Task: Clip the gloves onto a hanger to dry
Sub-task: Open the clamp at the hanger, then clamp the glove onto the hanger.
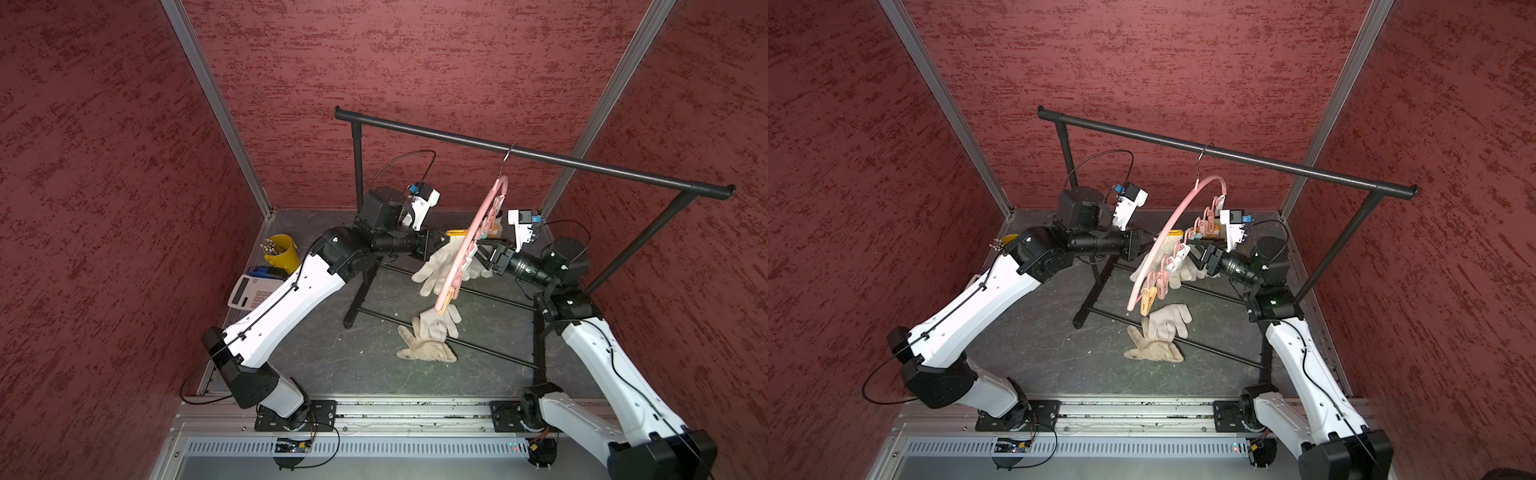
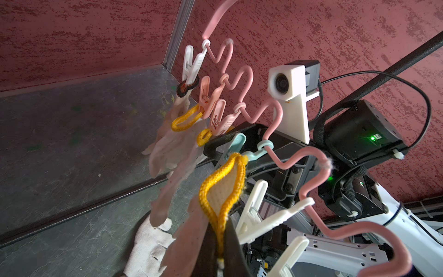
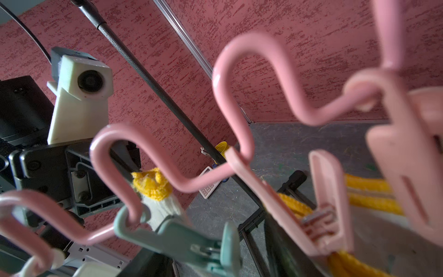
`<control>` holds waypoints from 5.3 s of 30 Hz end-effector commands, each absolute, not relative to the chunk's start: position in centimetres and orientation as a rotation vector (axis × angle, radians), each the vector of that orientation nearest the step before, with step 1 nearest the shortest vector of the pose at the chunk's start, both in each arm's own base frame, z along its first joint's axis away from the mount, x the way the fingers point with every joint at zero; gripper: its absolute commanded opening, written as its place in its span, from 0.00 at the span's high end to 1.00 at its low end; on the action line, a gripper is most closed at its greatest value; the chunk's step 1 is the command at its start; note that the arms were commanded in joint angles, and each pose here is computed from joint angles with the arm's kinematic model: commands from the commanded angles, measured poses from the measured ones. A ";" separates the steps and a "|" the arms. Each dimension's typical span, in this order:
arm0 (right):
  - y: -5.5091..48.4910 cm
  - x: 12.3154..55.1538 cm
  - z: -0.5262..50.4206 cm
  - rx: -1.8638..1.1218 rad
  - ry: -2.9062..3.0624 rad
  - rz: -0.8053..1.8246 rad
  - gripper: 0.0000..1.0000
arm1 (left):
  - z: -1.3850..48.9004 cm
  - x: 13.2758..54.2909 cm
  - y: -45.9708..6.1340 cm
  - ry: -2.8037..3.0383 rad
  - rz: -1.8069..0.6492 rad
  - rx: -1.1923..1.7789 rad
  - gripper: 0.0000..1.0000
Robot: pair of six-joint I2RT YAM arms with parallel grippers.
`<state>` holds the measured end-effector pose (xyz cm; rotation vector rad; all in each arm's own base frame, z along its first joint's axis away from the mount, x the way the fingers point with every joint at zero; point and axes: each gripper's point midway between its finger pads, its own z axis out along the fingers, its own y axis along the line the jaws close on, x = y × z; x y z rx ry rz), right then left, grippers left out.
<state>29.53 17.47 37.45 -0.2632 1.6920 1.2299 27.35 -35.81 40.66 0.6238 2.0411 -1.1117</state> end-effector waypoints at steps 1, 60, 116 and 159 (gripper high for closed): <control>17.4 29.2 40.3 -0.305 1.597 1.197 0.42 | 41.8 27.1 -35.4 1.994 -1.126 0.627 1.00; 19.1 29.3 41.8 -0.480 1.544 1.258 0.46 | 40.8 26.8 -34.9 2.013 -1.132 0.619 1.00; 18.9 27.9 41.4 -0.505 1.548 1.255 0.80 | 36.8 26.3 -39.9 1.926 -1.247 0.843 1.00; 18.2 28.7 39.9 -0.433 1.624 1.189 0.48 | 39.1 25.8 -39.3 1.868 -1.216 0.778 0.83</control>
